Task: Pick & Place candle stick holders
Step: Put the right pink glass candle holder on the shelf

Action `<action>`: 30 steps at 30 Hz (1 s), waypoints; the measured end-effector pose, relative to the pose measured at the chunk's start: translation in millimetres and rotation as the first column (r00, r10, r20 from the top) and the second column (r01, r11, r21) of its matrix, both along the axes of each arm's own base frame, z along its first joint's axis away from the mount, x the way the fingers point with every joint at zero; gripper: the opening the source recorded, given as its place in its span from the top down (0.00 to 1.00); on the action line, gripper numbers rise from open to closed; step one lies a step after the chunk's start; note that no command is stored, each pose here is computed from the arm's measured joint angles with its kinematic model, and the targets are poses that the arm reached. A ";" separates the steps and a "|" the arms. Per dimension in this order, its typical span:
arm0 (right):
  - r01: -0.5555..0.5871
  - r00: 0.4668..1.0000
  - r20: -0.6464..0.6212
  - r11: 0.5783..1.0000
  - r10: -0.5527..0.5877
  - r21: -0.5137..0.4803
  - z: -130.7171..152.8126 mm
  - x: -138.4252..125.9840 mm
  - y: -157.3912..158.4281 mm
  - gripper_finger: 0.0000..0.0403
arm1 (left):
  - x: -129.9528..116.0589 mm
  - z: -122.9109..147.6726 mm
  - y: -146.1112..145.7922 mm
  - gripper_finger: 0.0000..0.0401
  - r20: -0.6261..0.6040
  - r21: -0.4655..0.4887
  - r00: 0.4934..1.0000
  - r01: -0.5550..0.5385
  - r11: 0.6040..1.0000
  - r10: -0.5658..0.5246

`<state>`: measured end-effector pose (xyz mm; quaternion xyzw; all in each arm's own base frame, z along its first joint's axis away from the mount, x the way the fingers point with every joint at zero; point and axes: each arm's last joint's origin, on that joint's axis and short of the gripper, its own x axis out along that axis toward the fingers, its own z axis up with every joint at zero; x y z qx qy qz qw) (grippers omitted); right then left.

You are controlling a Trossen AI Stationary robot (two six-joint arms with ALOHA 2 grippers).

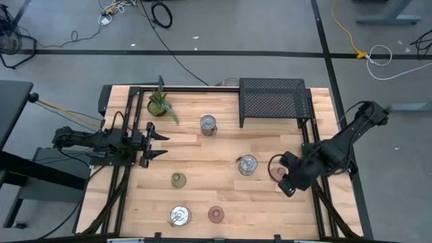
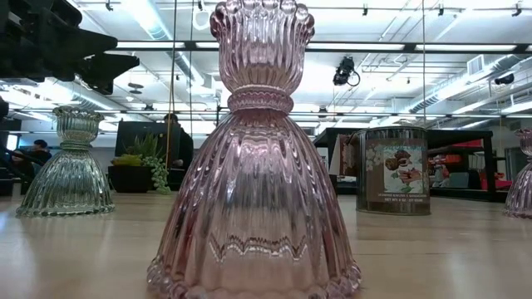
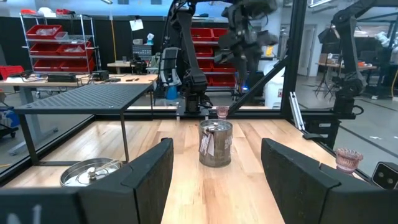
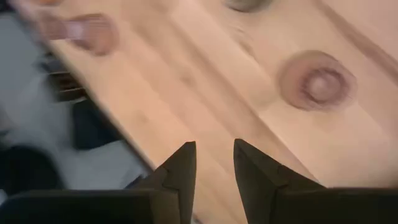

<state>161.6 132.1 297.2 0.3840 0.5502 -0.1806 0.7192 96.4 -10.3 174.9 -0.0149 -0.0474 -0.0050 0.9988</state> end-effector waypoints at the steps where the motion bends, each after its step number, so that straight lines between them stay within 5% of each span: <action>1: 0.021 0.999 -0.038 1.000 -0.022 -0.018 -3.4 -1.4 1.0 0.73 | 0.0 -0.1 0.0 0.39 0.000 0.000 1.000 0.000 1.000 0.000; 11: -0.040 0.970 -0.243 0.989 0.003 -0.145 -20.9 -5.8 2.8 0.71 | -0.1 1.3 0.0 0.39 0.013 -0.002 1.000 0.000 1.000 0.000; 22: -0.004 0.980 -0.197 0.978 -0.037 -0.207 -23.3 -2.5 0.3 0.41 | -0.1 1.3 0.0 0.39 0.014 -0.002 1.000 0.001 1.000 -0.001; 30: 0.022 0.979 -0.194 0.976 -0.065 -0.217 -58.2 -2.0 -1.9 0.27 | -0.1 1.4 0.0 0.39 0.014 -0.002 1.000 0.001 1.000 -0.001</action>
